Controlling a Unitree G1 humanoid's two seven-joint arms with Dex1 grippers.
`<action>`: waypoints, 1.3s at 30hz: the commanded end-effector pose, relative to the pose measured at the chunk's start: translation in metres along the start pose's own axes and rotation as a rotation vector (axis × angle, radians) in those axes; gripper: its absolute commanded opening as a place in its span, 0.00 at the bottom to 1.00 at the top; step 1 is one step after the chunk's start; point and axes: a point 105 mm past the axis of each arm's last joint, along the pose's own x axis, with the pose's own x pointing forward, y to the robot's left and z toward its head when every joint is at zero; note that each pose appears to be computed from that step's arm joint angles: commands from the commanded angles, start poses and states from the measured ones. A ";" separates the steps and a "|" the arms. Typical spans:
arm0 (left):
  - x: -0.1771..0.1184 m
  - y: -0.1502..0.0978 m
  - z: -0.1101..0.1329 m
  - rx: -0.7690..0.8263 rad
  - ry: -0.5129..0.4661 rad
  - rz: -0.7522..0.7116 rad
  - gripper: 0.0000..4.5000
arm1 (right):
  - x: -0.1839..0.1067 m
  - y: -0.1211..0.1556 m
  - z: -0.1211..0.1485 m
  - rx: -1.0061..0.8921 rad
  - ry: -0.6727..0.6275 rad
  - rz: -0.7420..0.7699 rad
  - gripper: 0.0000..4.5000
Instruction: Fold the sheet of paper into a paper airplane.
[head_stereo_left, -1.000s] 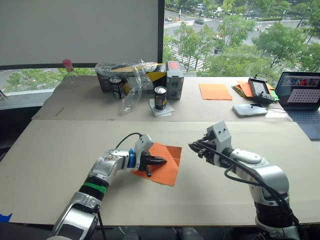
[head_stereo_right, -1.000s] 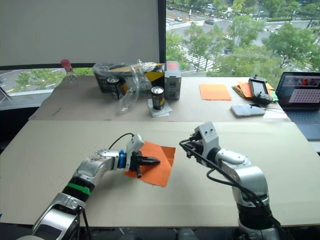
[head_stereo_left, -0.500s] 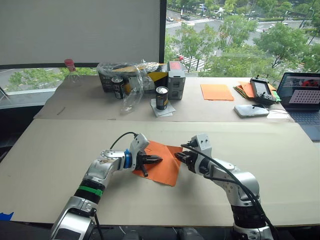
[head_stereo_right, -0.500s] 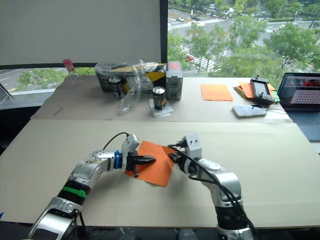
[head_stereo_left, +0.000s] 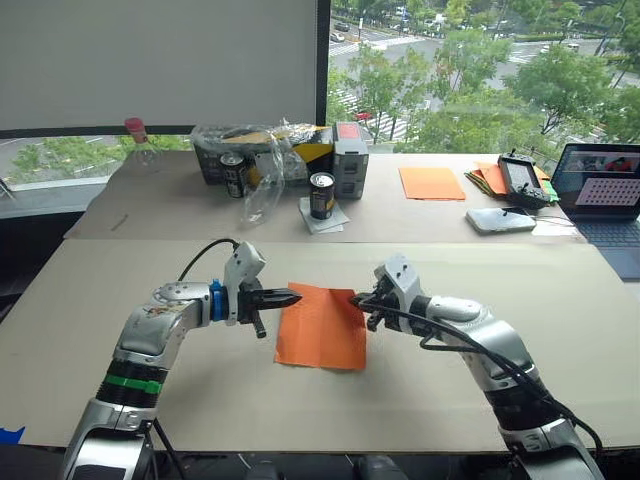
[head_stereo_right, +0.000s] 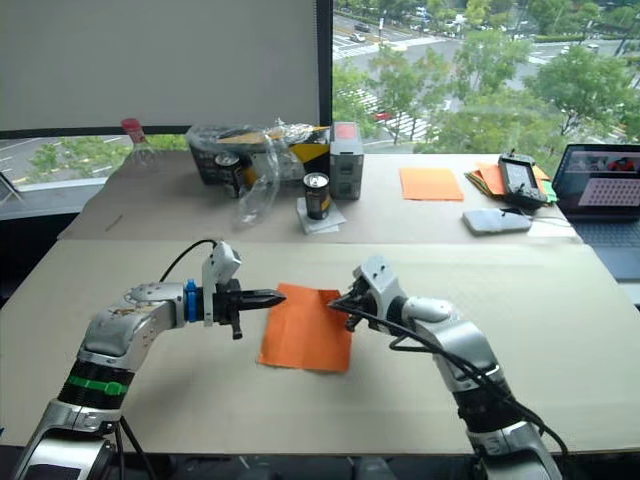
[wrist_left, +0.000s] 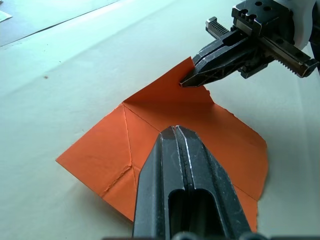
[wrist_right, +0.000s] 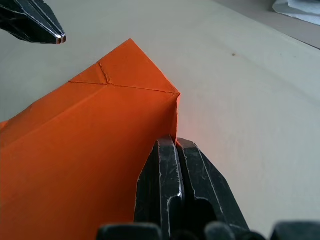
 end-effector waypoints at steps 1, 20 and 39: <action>0.003 -0.010 0.003 0.022 -0.006 -0.028 0.00 | 0.005 0.003 0.012 -0.121 -0.021 0.097 0.00; 0.013 0.003 -0.072 -0.048 0.177 0.070 0.00 | 0.016 0.025 0.006 -0.443 0.058 0.091 0.00; 0.024 0.005 -0.049 -0.098 0.057 0.065 0.00 | 0.023 0.039 -0.018 -0.758 0.129 0.049 0.00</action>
